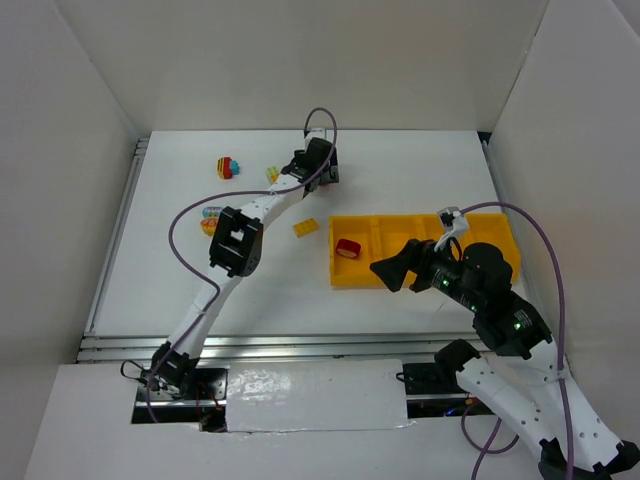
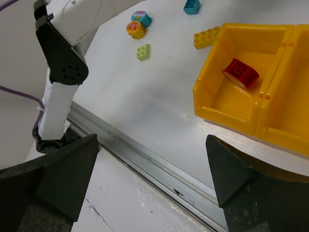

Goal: Sort the legos into containers by color

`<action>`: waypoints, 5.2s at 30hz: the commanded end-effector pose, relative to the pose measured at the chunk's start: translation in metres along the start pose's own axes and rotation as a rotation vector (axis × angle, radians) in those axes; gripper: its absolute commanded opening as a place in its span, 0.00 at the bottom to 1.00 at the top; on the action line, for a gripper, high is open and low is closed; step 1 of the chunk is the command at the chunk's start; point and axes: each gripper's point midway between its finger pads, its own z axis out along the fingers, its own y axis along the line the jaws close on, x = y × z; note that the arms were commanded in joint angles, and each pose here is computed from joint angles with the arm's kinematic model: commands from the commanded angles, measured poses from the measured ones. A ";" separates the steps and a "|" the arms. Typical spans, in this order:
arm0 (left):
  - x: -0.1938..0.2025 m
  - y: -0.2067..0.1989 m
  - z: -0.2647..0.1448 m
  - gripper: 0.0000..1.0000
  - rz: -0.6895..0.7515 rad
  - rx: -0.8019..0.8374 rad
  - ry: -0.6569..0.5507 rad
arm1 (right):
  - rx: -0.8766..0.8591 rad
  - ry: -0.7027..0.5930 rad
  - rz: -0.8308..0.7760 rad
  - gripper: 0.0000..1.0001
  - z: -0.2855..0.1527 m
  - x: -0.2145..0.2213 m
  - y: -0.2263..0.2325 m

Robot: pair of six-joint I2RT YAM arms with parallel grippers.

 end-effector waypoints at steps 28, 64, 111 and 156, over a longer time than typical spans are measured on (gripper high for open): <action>-0.151 -0.028 -0.156 0.00 -0.069 0.213 -0.275 | 0.022 -0.019 -0.032 1.00 0.006 -0.003 -0.006; 0.071 -0.113 -0.249 0.64 0.089 0.185 0.156 | 0.158 -0.099 -0.003 1.00 -0.032 -0.018 -0.020; -0.111 0.250 -0.065 1.00 0.089 -0.147 -0.049 | -0.011 0.085 -0.027 1.00 0.012 0.029 -0.011; -0.149 0.115 -0.310 0.00 0.016 0.322 -0.191 | 0.045 -0.191 0.204 1.00 0.001 -0.054 0.010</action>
